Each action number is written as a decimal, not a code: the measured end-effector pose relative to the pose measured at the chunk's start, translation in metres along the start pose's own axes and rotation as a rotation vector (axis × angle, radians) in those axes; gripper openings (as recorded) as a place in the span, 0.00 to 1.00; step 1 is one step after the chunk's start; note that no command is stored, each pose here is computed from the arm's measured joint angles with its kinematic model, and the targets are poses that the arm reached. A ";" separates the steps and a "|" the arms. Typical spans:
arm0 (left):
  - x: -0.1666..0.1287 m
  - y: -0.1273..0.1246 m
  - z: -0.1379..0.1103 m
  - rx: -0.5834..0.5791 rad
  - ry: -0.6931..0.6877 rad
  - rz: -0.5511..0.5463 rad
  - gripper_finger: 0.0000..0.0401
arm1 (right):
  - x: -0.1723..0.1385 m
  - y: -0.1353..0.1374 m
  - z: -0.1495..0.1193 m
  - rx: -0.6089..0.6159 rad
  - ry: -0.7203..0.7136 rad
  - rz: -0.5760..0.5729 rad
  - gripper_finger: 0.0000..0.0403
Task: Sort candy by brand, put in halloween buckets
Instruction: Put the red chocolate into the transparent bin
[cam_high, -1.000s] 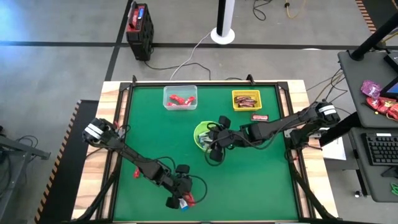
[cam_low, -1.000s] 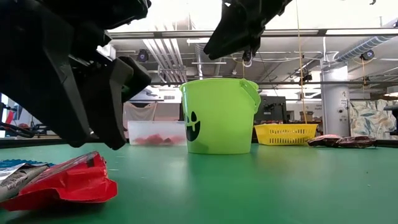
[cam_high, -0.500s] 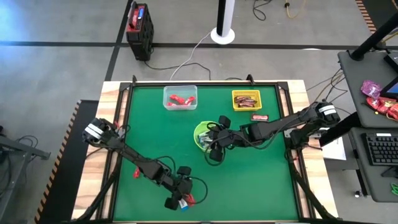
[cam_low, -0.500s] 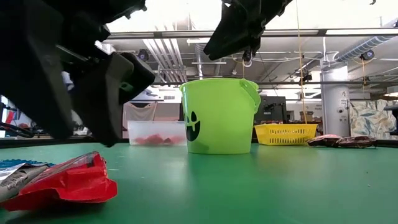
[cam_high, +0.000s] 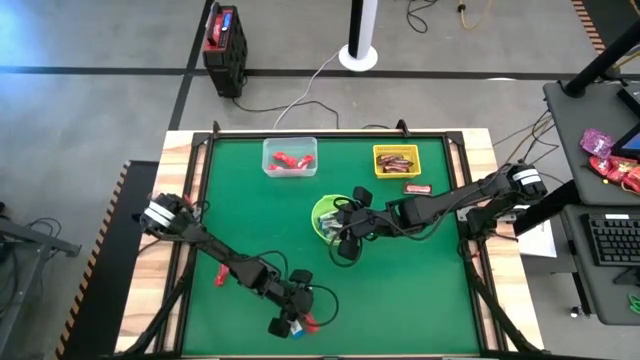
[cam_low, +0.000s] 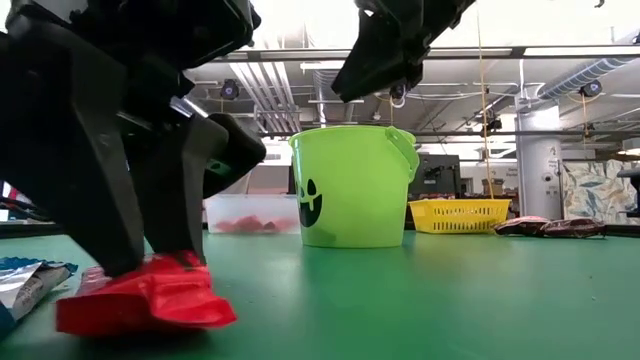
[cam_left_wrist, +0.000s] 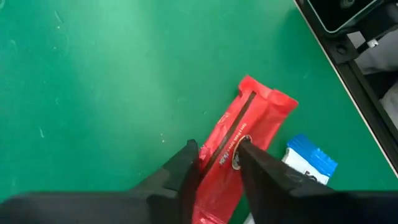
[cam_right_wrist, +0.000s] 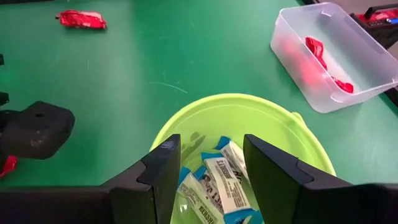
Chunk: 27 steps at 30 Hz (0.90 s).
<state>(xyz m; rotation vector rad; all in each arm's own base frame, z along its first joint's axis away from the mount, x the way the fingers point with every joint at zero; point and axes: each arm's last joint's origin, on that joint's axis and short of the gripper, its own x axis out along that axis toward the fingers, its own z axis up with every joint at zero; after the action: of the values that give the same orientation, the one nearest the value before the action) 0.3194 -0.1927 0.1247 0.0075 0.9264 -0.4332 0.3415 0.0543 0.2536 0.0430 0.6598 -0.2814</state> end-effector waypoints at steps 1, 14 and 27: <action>0.000 0.000 0.000 0.007 -0.001 0.000 0.21 | 0.000 0.000 0.000 0.000 0.003 -0.001 0.42; -0.010 0.002 0.001 0.068 0.006 0.057 0.00 | 0.000 -0.001 -0.002 0.008 0.023 -0.006 0.42; -0.086 -0.001 0.012 0.133 -0.036 0.293 0.00 | -0.012 -0.010 -0.010 0.034 0.114 -0.096 0.39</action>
<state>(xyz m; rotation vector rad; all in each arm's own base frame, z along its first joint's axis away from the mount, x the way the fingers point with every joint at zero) 0.2833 -0.1653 0.1985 0.2531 0.8443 -0.2210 0.3239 0.0494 0.2530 0.0606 0.7712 -0.3851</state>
